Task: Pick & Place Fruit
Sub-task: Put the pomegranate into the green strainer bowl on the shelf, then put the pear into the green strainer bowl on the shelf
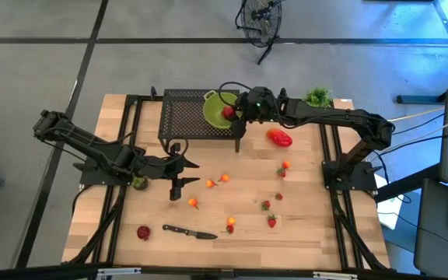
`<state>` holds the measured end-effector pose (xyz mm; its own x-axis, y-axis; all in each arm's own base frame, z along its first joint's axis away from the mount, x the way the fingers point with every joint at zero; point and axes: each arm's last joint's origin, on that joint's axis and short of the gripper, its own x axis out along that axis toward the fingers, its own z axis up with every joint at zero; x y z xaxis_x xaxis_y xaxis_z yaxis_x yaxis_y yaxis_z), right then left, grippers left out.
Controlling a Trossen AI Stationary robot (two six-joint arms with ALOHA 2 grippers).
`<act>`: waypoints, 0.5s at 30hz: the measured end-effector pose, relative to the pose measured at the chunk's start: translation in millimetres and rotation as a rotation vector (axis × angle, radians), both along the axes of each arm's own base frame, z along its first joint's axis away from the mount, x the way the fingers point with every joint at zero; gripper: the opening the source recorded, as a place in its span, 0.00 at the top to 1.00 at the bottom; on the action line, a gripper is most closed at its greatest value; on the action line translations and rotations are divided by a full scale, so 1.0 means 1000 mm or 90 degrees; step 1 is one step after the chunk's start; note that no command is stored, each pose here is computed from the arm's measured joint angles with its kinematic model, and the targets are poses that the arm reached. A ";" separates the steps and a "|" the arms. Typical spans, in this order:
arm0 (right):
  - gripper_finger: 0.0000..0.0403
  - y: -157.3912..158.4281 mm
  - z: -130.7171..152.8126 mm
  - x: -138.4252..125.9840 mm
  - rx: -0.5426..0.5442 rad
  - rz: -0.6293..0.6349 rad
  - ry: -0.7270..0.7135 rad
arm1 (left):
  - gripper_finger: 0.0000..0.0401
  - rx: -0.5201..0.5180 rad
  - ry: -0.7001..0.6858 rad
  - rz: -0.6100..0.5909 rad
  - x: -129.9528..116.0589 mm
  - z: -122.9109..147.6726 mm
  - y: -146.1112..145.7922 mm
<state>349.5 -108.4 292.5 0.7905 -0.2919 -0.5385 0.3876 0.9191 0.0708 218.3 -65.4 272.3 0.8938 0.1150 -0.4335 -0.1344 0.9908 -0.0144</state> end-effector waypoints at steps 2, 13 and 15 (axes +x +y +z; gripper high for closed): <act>0.46 0.000 0.000 0.000 0.004 0.007 -0.001 | 0.53 0.000 0.000 0.000 0.000 0.000 0.000; 0.40 0.001 0.000 0.000 0.008 0.005 -0.003 | 0.53 0.000 0.000 0.000 0.000 0.000 0.000; 0.37 0.001 0.000 0.000 0.009 0.005 -0.003 | 0.53 0.000 0.000 0.000 0.000 0.000 0.000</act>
